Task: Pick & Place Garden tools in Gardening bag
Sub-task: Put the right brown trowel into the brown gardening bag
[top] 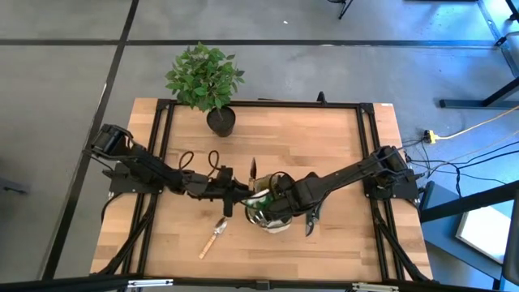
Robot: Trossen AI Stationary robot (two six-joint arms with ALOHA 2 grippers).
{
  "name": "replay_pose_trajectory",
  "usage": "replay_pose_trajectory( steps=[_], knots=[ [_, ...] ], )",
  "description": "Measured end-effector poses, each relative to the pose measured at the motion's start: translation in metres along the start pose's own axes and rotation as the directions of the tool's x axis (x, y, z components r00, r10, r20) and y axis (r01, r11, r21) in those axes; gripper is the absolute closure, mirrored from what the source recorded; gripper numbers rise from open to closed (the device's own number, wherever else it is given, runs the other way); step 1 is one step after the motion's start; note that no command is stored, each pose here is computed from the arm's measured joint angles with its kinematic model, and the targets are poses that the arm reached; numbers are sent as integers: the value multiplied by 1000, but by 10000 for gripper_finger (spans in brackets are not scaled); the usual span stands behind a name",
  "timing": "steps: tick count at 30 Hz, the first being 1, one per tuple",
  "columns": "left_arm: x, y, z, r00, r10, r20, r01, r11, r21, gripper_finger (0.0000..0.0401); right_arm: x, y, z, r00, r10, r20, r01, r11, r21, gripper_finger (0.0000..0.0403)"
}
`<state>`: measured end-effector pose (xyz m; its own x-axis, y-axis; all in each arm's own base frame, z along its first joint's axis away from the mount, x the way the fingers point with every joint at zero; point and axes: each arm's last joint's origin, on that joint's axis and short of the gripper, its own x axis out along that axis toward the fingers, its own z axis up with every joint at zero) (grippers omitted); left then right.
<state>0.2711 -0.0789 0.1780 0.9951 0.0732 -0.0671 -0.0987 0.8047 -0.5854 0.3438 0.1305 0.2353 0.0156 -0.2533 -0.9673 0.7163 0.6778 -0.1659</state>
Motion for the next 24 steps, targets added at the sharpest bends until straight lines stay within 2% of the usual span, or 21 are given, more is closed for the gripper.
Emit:
replay_pose_trajectory(
  steps=[5,17,24],
  knots=[
    [4,12,4,998,70,1,-70,997,31,338,8,-2,-4,999,-14,-46,14,1000,-5,402],
    [11,36,20,985,162,55,-166,985,57,338,9,-1,-4,999,-5,-54,5,1000,8,402],
    [15,47,26,990,135,33,-138,988,73,338,9,-1,-4,999,-5,-53,5,1000,11,402]
  ],
)
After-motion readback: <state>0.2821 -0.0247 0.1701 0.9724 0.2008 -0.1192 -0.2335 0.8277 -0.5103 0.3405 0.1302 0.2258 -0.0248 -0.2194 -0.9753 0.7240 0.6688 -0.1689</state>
